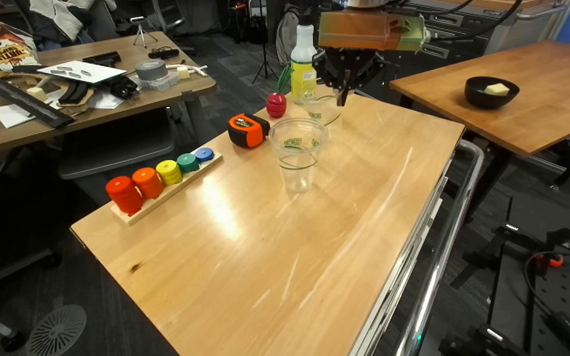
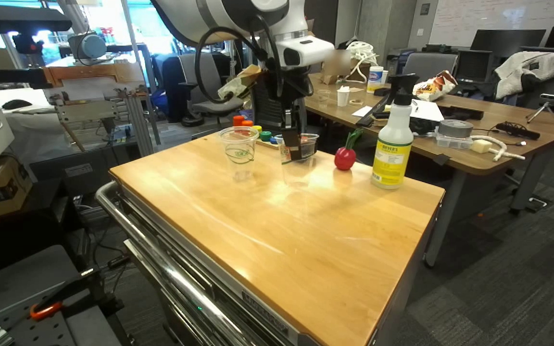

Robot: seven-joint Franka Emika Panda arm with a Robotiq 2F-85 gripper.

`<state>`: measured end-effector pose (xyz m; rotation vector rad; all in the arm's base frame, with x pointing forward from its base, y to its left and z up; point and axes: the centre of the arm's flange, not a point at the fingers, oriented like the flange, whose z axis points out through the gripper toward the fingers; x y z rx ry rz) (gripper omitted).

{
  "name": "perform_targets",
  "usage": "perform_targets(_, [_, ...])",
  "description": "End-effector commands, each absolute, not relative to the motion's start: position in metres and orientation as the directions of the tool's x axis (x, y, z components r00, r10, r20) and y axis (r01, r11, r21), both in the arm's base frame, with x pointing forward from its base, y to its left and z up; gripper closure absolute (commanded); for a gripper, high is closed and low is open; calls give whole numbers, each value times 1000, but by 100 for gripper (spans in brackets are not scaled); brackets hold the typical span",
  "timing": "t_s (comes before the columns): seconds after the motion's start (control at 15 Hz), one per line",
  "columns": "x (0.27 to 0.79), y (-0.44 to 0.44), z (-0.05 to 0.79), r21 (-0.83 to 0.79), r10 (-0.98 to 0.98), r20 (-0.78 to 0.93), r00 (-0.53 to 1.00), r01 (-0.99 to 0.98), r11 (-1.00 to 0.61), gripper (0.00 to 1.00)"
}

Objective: Stack up the cups

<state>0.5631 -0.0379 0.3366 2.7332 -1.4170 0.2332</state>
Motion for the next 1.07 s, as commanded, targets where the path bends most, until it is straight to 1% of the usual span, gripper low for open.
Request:
perform_targets(0.0, [555, -37, 394, -152, -845, 170, 506, -834, -530, 99])
perform_targets(0.27, [544, -23, 458, -288, -867, 136, 480, -818, -498, 99])
perform_targets(0.47, [531, -7, 489, -351, -858, 115, 500, -788, -507, 99])
perform_targets(0.73, [514, 11, 500, -374, -835, 74, 546, -761, -531, 99])
perform_targets(1.0, [501, 25, 487, -359, -800, 18, 599, -743, -565, 99])
